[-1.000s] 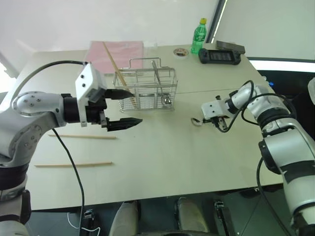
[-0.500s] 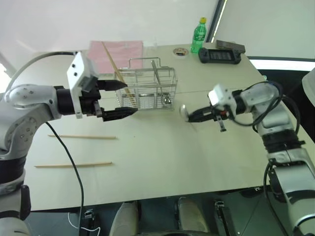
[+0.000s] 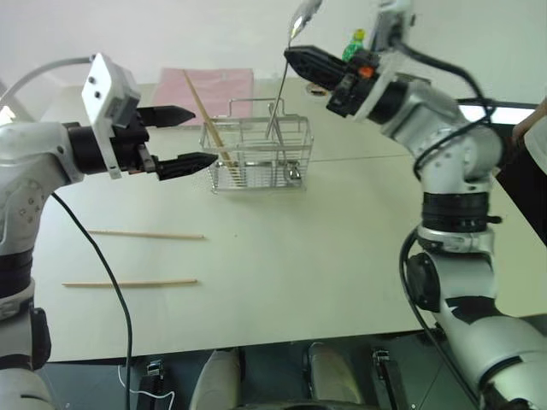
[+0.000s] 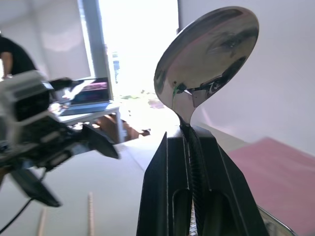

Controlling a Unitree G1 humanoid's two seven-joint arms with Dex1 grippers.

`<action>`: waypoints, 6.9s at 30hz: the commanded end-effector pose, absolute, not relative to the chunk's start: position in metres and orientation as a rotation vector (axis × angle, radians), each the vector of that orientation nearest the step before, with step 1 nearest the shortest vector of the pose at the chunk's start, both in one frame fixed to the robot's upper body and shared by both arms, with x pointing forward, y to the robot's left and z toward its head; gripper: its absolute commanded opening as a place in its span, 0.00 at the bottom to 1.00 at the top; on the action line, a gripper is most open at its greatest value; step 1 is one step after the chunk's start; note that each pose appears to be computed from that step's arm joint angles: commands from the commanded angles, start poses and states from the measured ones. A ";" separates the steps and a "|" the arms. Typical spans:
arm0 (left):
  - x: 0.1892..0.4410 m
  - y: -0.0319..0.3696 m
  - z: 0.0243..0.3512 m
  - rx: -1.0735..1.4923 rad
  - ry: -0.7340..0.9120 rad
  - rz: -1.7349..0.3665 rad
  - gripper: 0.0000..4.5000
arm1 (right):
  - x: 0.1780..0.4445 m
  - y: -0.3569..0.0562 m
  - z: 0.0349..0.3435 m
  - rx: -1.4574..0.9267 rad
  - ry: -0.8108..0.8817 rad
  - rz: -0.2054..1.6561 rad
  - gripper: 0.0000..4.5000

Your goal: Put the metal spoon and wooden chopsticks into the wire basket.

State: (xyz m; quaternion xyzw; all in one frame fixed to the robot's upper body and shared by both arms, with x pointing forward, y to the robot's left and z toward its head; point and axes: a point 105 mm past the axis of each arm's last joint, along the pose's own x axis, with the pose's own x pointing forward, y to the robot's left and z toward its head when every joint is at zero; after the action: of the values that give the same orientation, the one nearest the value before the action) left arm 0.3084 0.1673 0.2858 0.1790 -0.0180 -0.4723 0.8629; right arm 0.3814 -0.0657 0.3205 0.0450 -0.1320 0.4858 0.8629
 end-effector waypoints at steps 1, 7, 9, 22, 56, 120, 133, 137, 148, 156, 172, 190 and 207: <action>0.303 0.166 0.304 0.411 -0.105 -0.988 1.00 | 0.392 -0.066 0.323 -0.005 -0.352 0.949 0.00; 0.299 0.169 0.304 0.418 -0.105 -0.976 1.00 | 0.412 -0.068 0.297 -0.058 -0.311 0.883 0.00; 0.298 0.169 0.304 0.418 -0.106 -0.971 1.00 | 0.413 -0.067 0.286 -0.081 -0.288 0.891 0.00; 0.301 0.169 0.305 0.419 -0.117 -0.963 1.00 | 0.415 -0.068 0.248 -0.109 -0.177 0.888 0.31; 0.320 0.229 0.167 0.841 0.389 -1.162 1.00 | 0.256 -0.129 0.201 -0.316 0.074 1.221 0.62; 0.347 0.203 0.287 0.442 0.009 -1.003 0.14 | 0.234 -0.126 0.187 -0.230 0.111 1.166 0.62; 0.351 0.210 0.160 0.908 0.455 -1.297 0.87 | 0.232 -0.124 0.186 -0.208 0.099 1.137 0.62; 0.354 0.208 0.144 0.965 0.504 -1.353 0.87 | 0.225 -0.123 0.183 -0.221 0.113 1.140 0.62; 0.355 0.216 0.112 1.119 0.630 -1.435 0.87 | 0.222 -0.123 0.184 -0.208 0.117 1.127 0.62; 0.349 0.212 0.109 1.048 0.652 -1.489 0.23 | 0.225 -0.125 0.184 -0.206 0.113 1.121 0.62; 0.379 0.194 0.250 0.561 0.032 -1.060 0.01 | 0.230 -0.126 0.186 -0.210 0.103 1.125 0.62; 0.405 0.179 0.415 -0.153 -0.593 -0.636 0.01 | 0.230 -0.114 0.191 -0.188 0.088 1.135 0.62; 0.423 0.121 0.356 -0.188 -0.501 -0.775 0.38 | 0.228 -0.121 0.192 -0.164 0.080 1.059 0.62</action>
State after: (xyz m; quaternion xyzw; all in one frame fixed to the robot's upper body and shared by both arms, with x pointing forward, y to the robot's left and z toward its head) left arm 0.4330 0.1238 0.3382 -0.1011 -0.2136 -0.3605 0.9023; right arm 0.2310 -0.1218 0.1812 -0.0701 0.0628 0.5028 0.8593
